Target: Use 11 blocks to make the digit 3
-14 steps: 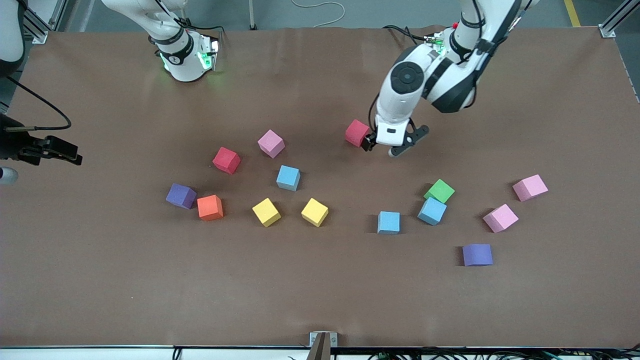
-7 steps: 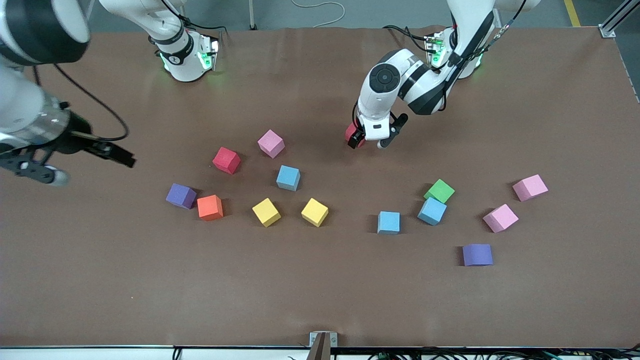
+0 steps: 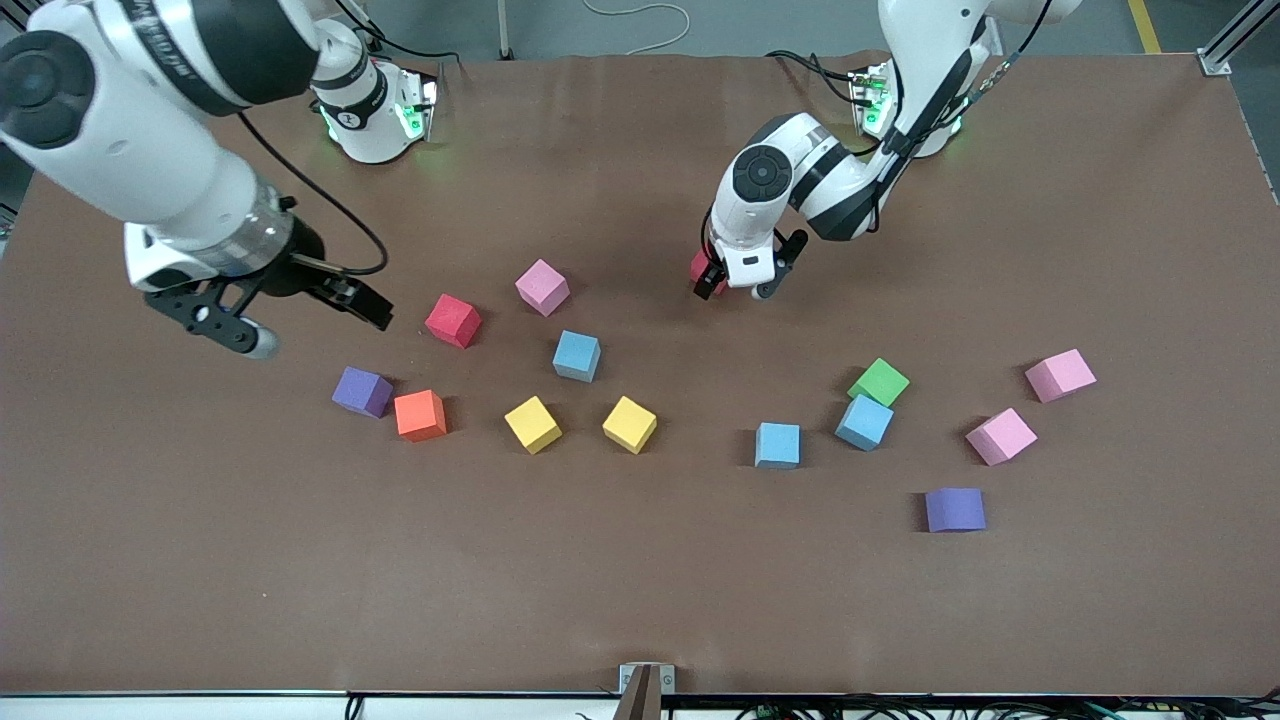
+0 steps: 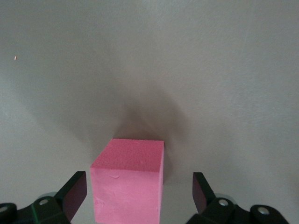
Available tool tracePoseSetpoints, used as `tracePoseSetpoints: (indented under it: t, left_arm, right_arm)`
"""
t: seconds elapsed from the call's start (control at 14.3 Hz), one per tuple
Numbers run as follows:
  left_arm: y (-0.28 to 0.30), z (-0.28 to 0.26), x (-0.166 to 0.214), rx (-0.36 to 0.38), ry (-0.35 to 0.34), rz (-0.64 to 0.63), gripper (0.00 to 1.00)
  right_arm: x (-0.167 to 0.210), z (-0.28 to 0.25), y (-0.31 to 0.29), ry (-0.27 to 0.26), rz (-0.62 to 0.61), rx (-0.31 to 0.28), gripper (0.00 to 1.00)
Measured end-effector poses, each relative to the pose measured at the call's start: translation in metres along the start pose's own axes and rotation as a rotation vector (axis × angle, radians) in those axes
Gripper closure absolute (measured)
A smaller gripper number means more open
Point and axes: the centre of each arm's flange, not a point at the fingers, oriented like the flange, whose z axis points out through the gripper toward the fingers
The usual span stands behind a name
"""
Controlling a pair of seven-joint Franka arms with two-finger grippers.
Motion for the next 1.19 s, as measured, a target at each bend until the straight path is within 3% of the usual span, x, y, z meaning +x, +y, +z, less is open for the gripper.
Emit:
tracePoseSetpoints:
  t: [0.49,0.7,0.91,1.19]
  left_arm:
    - [-0.005,0.020,-0.014,0.020,-0.012,0.005,0.02]
    - [-0.006,0.024,-0.014,0.024,-0.016,0.005,0.06]
    - [0.000,0.021,-0.017,-0.008,-0.026,-0.013,0.37]
    - [0.018,0.003,-0.022,-0.059,-0.041,-0.067,0.45]
  right_arm:
    - [-0.072,0.130,-0.045,-0.023,0.170,-0.066,0.00]
    - [-0.095,0.193,-0.036,-0.043,0.184,-0.055,0.00]
    - [-0.132,0.249,-0.012,-0.016,0.194,-0.027,0.00]
    - [-0.181,0.295,-0.004,0.012,0.194,0.004,0.00]
